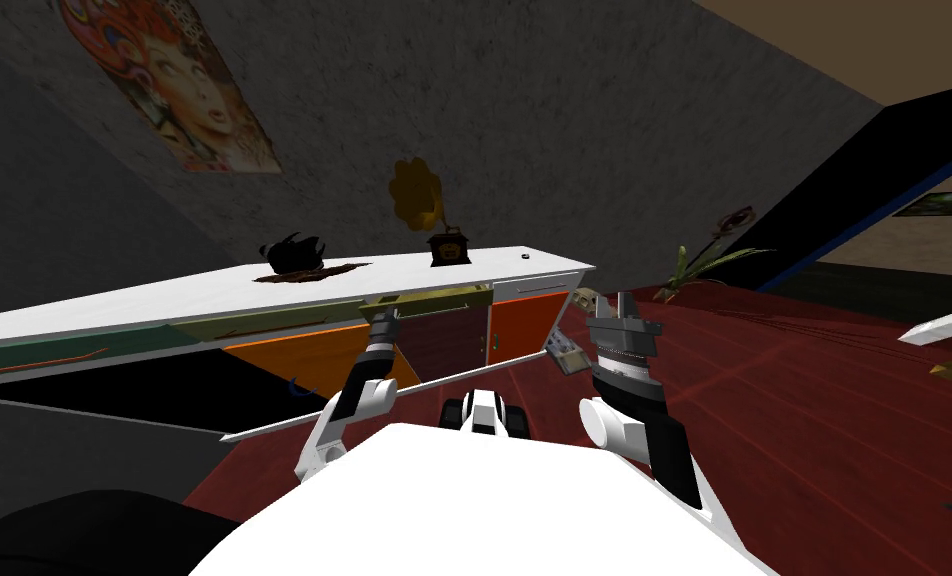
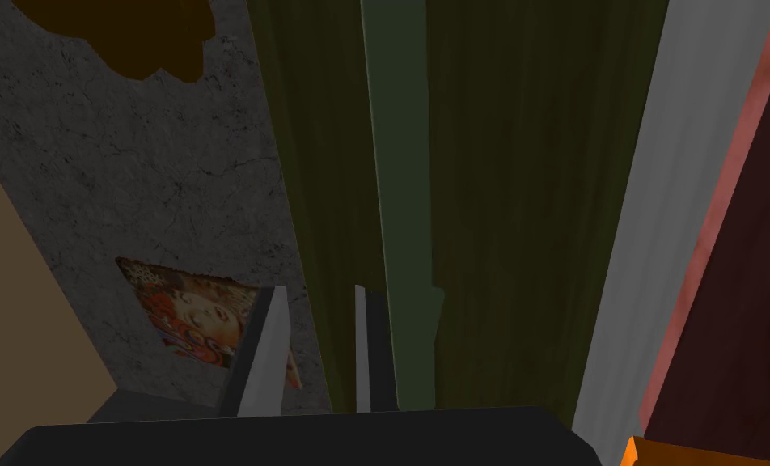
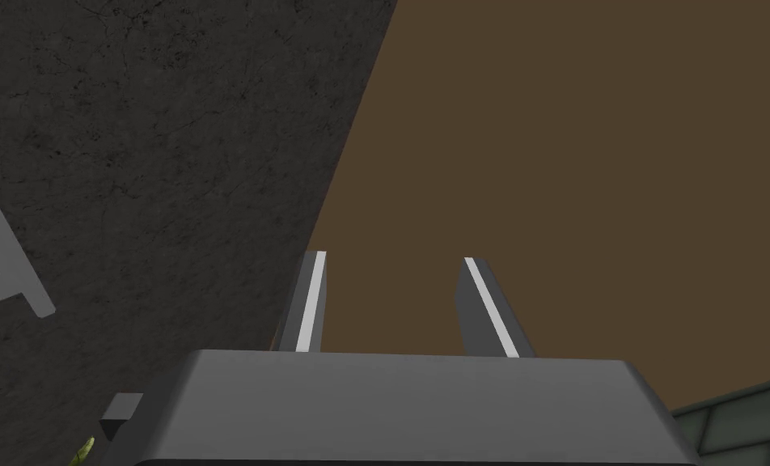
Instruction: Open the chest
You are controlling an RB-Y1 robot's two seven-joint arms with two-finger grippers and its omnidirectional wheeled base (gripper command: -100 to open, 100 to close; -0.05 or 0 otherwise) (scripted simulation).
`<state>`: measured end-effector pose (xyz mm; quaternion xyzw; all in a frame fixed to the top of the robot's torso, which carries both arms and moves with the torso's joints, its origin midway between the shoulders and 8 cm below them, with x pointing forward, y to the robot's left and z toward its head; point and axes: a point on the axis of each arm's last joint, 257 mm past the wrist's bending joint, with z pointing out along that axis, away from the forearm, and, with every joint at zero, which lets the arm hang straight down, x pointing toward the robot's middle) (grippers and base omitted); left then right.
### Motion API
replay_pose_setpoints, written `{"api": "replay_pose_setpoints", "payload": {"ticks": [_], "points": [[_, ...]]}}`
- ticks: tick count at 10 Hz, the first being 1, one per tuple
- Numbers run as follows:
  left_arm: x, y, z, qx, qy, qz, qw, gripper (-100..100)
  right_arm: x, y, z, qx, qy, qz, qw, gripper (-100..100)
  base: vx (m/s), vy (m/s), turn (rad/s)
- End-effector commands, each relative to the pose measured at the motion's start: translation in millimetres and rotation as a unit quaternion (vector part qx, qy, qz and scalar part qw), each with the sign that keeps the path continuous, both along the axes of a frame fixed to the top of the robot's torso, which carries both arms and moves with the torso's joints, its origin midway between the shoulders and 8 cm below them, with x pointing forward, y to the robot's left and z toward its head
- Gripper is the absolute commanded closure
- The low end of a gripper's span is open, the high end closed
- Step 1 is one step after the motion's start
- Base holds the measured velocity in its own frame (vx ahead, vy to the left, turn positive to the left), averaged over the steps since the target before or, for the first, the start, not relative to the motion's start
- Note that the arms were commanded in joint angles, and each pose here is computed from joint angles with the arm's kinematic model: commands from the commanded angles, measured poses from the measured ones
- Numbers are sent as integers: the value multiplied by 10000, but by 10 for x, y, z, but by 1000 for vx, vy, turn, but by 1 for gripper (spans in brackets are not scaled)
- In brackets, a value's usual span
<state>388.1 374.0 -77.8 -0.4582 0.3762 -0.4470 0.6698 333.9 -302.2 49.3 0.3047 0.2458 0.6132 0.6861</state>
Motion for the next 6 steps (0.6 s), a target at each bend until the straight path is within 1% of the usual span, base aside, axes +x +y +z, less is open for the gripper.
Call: {"api": "replay_pose_setpoints", "payload": {"ticks": [1,2,3,6], "points": [[156,151,-85,-25,159,194,9997,-100,0,0,0,0,0,0,10000,0,-90,6,-133],[213,205,-71,-23,159,266,9995,-100,0,0,0,0,0,0,10000,0,-90,4,-128],[213,205,-71,-23,159,266,9995,-100,0,0,0,0,0,0,10000,0,-58,1,-51],[382,361,-26,-47,164,477,9987,-100,0,0,0,0,0,0,10000,0,-70,7,-120]]}}
